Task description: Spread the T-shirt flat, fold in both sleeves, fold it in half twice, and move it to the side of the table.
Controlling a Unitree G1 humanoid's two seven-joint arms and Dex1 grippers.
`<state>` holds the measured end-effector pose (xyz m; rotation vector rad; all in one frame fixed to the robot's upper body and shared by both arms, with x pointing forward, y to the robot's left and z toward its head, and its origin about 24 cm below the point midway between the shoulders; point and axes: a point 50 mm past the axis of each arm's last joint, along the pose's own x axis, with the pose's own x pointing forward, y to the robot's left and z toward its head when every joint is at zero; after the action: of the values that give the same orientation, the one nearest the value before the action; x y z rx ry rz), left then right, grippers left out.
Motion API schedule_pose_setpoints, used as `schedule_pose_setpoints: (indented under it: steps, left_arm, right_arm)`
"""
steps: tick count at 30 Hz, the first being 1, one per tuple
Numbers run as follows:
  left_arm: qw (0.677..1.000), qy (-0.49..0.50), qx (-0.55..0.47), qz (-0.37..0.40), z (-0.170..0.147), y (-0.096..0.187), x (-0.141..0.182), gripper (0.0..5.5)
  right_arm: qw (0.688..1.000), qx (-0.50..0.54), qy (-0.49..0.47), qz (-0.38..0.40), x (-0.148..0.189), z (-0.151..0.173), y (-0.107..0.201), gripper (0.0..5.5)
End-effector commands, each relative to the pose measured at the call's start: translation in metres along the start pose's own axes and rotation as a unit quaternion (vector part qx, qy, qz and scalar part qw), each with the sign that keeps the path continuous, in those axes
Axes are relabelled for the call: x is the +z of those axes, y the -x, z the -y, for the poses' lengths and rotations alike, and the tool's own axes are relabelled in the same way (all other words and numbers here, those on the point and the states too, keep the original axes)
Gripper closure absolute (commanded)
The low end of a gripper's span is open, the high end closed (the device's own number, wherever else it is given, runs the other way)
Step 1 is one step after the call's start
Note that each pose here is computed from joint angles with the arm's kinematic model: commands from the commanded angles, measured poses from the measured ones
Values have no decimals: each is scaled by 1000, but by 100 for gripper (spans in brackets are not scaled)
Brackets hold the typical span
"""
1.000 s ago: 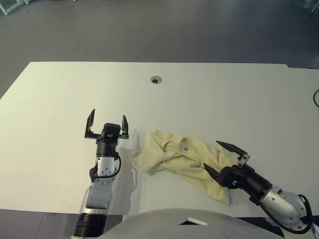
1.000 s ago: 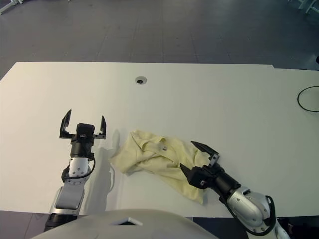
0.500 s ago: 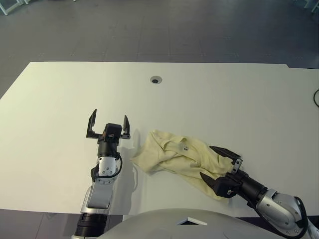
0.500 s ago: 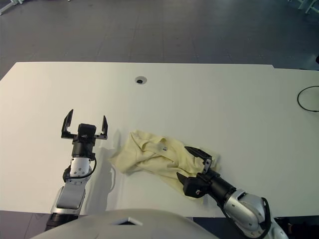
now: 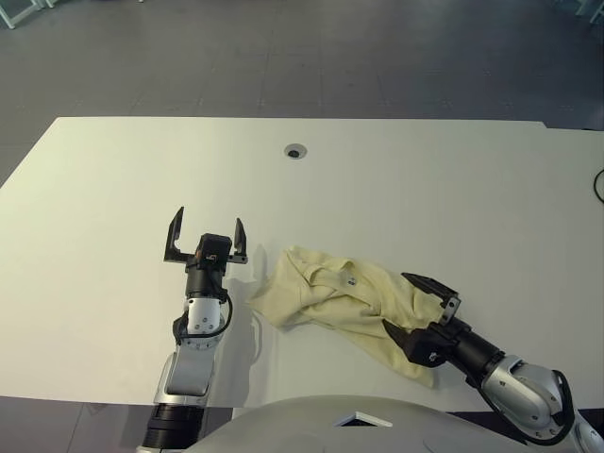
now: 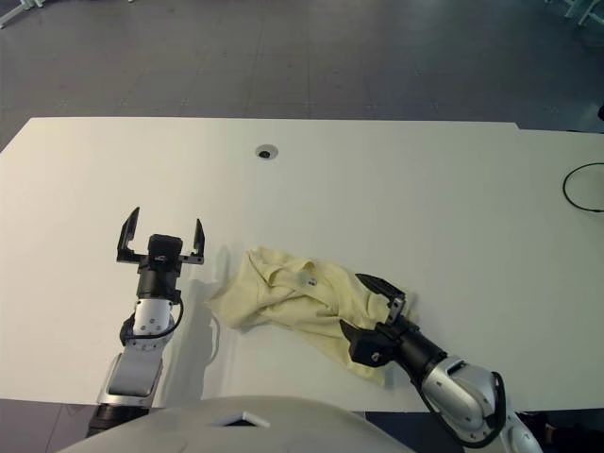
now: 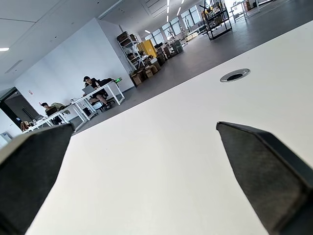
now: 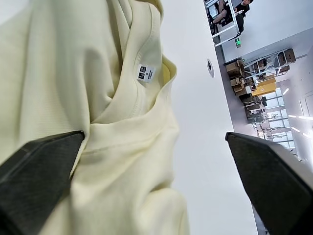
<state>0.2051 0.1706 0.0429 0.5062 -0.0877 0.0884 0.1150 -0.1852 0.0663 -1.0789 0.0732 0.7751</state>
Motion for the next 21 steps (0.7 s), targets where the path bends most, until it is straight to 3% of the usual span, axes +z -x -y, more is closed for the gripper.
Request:
schedule_pose_setpoints:
  steps: [1,15,21]
  left_arm:
    - [1000,0,-4,-2,2,2,0,10]
    - [1000,4,-4,-9,5,4,-2,10]
    - [1000,5,-6,-9,6,3,-2,10]
  right_arm:
    - [1000,-3,-3,-16,-6,2,2,12]
    - [999,1,17,-37,-15,9,9,12]
    - [999,19,39,-3,-6,-1,3,12]
